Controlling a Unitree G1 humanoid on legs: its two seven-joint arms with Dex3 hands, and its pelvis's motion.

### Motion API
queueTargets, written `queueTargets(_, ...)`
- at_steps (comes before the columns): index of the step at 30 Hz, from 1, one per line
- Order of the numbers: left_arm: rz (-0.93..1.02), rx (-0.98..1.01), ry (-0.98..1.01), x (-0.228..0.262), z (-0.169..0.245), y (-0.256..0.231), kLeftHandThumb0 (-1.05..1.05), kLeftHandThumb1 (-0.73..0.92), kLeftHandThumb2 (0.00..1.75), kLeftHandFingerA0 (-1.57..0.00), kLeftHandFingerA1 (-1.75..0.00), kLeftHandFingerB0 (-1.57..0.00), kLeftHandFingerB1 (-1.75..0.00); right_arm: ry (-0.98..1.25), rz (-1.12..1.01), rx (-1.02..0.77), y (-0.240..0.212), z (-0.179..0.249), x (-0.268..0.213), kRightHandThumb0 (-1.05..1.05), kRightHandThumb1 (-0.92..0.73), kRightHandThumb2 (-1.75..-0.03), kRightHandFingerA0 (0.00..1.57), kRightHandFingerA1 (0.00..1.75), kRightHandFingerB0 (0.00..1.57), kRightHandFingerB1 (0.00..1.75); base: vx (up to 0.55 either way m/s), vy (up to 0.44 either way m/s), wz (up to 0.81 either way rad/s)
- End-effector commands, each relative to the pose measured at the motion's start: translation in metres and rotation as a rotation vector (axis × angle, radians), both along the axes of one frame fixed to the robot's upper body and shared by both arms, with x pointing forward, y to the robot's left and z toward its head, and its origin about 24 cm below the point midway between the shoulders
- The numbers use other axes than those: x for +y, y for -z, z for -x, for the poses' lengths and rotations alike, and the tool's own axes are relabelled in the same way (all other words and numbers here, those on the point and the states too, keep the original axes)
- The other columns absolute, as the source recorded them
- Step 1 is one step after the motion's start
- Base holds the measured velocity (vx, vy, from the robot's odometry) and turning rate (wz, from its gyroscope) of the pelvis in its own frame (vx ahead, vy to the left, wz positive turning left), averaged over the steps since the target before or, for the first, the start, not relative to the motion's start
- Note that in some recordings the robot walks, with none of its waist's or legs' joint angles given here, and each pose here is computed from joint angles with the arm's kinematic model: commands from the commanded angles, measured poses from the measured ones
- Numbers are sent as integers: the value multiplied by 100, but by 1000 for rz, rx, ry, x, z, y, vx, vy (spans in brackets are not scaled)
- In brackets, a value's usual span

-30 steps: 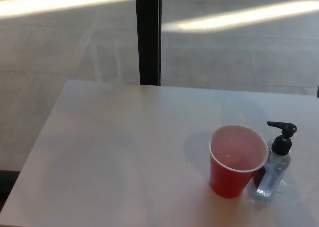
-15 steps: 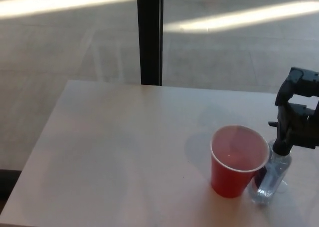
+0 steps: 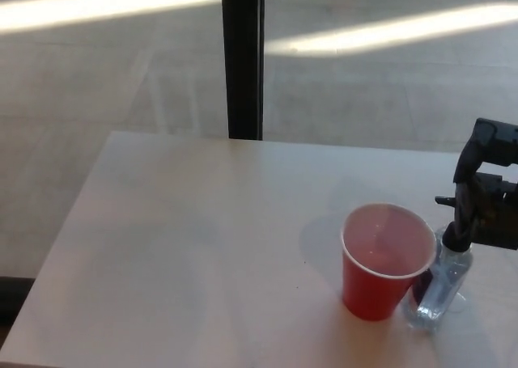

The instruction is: The robot uses its right hand fist to press the hand soap kept in the middle of the table to get liquid hand soap out

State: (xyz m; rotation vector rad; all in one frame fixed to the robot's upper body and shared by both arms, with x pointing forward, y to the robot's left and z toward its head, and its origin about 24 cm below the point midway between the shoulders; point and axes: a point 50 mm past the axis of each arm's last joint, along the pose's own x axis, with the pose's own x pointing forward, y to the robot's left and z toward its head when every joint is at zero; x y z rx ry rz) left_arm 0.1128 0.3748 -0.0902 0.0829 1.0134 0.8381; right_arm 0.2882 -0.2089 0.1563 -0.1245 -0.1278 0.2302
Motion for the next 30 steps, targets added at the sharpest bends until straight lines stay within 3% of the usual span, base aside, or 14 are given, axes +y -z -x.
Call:
queueTargets(1, -9, 4, 5, 3, 3, -2, -48, 90, 131, -46, -94, -25, -79, 13, 32, 93, 24, 3, -1, -15, -52, -125, 95, 175, 75, 164, 0, 0, 0)
queueTargets(11, -4, 2, -9, 5, 4, -2, -48, 90, 129, -44, -93, -22, -76, -10, 69, 148, 38, 4, 2, -17, -50, -125, 101, 175, 80, 161, 0, 0, 0)
queueTargets(12, -6, 2, -9, 4, 3, -2, -48, 91, 127, -49, -99, -29, -84, -5, 74, 162, 40, 5, 0, -16, -50, -126, 97, 175, 75, 165, 0, 0, 0)
queueTargets(19, -8, -9, 12, 4, 1, -3, -50, 88, 132, -44, -93, -26, -79, 51, 101, 263, 48, 8, -21, -17, -52, -126, 93, 175, 71, 166, 0, 0, 0)
queueTargets(22, -7, -10, -17, 3, 0, -3, -50, 92, 126, -48, -101, -31, -88, 50, 94, 281, 53, 11, -28, -16, -56, -123, 95, 175, 74, 160, 0, 0, 0)
queueTargets(24, -1, -23, -9, 5, -3, -5, -50, 91, 130, -45, -97, -27, -84, 51, 93, 295, 54, 11, -29, -18, -60, -114, 93, 175, 73, 160, 0, 0, 0)
queueTargets(27, -9, -11, 1, 5, -3, -5, -51, 90, 130, -46, -96, -26, -81, 51, 100, 321, 56, 11, -26, -18, -54, -123, 95, 175, 74, 158, 0, 0, 0)
queueTargets(28, -8, -15, -2, 5, -4, -6, -51, 92, 126, -49, -102, -36, -96, 39, 98, 327, 58, 11, -24, -17, -52, -125, 93, 175, 71, 161, 0, 0, 0)
queueTargets(30, -13, -10, -1, 6, -5, -6, -49, 91, 127, -46, -96, -27, -83, 22, 93, 343, 61, 11, -21, -17, -54, -122, 94, 175, 71, 160, 0, 0, 0)
